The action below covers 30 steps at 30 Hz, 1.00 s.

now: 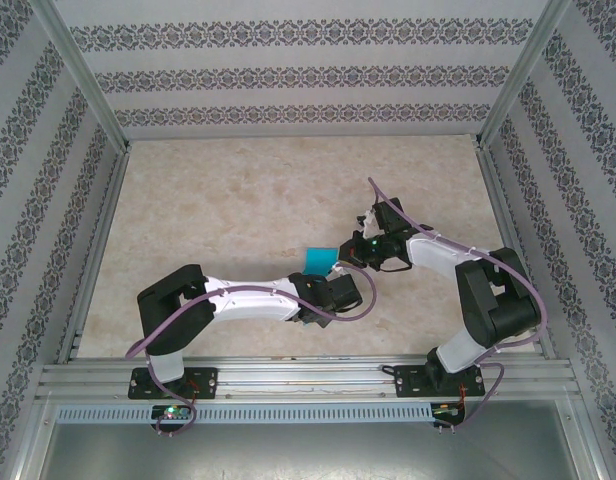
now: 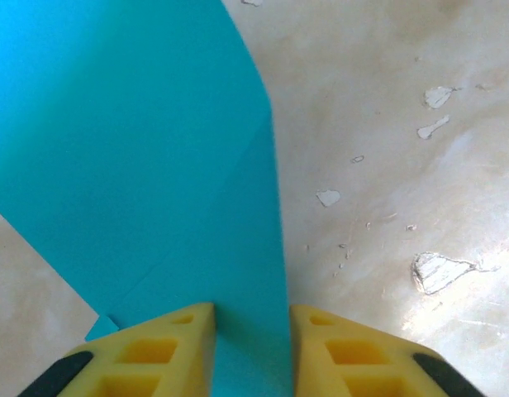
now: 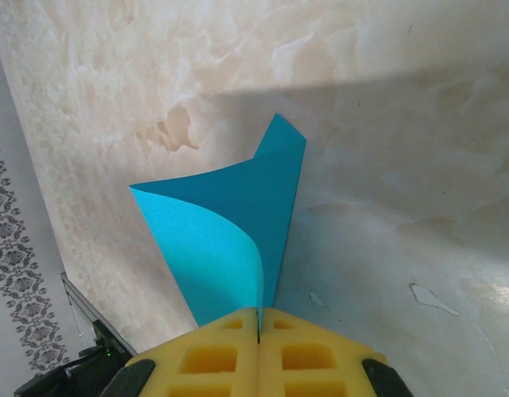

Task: Fold a paper plane with a square sheet of paper (fold left side to right side)
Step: Fold the wing for the fifth time at the center of the table.

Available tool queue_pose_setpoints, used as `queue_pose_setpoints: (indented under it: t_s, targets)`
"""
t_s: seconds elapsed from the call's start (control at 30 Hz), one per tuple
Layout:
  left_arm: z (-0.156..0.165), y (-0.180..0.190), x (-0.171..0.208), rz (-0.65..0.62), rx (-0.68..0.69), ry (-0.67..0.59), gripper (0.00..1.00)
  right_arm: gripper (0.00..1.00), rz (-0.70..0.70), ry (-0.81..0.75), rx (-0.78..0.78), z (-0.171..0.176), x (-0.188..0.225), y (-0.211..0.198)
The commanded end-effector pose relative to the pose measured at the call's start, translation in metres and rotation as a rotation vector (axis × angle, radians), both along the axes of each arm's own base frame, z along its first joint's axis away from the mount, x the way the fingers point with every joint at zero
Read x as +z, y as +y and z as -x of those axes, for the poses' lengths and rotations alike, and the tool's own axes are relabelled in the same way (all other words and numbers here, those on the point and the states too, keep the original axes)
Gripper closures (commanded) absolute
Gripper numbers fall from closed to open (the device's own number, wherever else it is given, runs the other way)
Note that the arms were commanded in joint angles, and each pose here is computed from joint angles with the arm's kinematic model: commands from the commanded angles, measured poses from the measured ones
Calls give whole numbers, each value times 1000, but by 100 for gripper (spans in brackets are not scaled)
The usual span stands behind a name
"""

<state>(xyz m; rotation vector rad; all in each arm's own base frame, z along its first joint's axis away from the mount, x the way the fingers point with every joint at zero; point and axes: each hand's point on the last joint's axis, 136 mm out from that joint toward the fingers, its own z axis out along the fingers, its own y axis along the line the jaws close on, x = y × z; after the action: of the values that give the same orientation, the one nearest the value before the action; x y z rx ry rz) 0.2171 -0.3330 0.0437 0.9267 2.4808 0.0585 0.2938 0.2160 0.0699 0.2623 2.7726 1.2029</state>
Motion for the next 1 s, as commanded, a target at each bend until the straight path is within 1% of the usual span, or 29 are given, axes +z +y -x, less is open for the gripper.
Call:
queue_pose_setpoints:
  t_s: [0.0,0.13,0.17,0.27,0.37,0.43,0.5,0.53,0.63,0.7,0.77,0.87,0.97]
  targets:
    - [3,6,-1,-41,9,-7,76,100,18,15,1,-1,-1,2]
    - [2,9,-1,-41,22,-9,88,100,21,11,2,-1,-1,2]
    - [2,10,-1,-40,28,-12,92,99,21,9,3,-2,-1,2]
    - [1,14,-1,-31,47,-9,99,95,22,-2,5,-3,2,1]
    - [0,17,1,-6,62,1,100,87,30,-35,-2,-8,9,-5]
    - [1,18,2,18,65,15,100,75,48,-71,-23,-12,16,-14]
    - [2,15,2,58,60,40,100,66,68,-118,-60,-17,24,-28]
    - [2,13,2,83,60,55,100,62,79,-135,-82,-18,28,-37]
    - [2,12,4,155,65,104,100,56,100,-184,-126,-19,36,-61]
    - [1,9,9,227,69,142,100,55,110,-205,-141,-17,37,-73]
    - [0,5,14,325,80,195,100,53,112,-226,-146,-13,38,-82]
    - [-2,0,19,480,106,280,100,49,106,-257,-133,-7,36,-87]
    - [-5,-4,23,601,134,337,100,45,81,-281,-106,0,33,-83]
